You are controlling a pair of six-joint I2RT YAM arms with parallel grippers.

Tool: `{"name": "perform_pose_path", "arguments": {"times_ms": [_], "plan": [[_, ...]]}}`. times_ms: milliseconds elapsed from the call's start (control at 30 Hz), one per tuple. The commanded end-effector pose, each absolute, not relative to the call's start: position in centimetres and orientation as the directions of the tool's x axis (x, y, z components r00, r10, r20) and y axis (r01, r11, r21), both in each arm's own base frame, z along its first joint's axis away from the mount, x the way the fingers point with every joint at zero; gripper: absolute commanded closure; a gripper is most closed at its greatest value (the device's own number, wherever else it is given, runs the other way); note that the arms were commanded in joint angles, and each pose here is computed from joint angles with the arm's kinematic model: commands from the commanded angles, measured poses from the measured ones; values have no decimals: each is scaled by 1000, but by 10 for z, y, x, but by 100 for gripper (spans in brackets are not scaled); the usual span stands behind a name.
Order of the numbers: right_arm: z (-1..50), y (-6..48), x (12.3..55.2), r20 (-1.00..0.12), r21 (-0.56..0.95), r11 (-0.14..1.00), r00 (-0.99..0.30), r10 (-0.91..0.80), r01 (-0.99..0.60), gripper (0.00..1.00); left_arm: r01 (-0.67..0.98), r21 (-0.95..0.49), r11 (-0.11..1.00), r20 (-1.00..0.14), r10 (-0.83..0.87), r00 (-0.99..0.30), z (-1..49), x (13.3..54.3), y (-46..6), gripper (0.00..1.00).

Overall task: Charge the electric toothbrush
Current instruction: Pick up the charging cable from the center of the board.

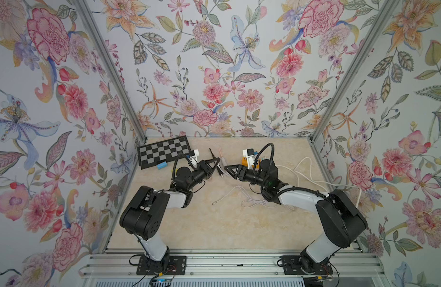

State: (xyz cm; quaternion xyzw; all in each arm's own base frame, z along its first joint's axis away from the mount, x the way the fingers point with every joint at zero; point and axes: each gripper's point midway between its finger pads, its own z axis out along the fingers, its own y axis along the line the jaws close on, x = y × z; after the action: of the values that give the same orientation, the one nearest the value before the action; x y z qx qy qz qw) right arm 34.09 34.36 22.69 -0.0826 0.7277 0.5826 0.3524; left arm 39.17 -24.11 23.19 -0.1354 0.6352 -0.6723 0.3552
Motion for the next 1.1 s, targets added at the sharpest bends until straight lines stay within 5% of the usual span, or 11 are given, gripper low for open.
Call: {"name": "perform_pose_path", "arguments": {"times_ms": [0,267,500,767,867,1000,1067], "plan": [[259,355,335,-614,787,176,-724,314,-591,41,386,-922,-17,-281,-657,-700,265,380,-241,100],[253,371,338,-602,796,132,-748,279,-591,46,418,-907,-49,-294,-636,-714,280,371,-252,100],[261,375,338,-592,797,77,-749,297,-599,80,433,-899,-67,-292,-645,-706,288,367,-253,100],[265,380,336,-591,796,62,-751,294,-602,83,446,-890,-97,-286,-642,-711,295,362,-258,100],[266,379,337,-592,796,68,-749,298,-602,95,450,-888,-92,-295,-636,-713,296,360,-261,100],[266,373,339,-598,793,97,-741,306,-601,100,459,-888,30,-365,-652,-664,291,365,-258,100],[266,366,340,-615,783,129,-727,305,-608,100,450,-873,189,-451,-663,-597,287,370,-249,82]]}}
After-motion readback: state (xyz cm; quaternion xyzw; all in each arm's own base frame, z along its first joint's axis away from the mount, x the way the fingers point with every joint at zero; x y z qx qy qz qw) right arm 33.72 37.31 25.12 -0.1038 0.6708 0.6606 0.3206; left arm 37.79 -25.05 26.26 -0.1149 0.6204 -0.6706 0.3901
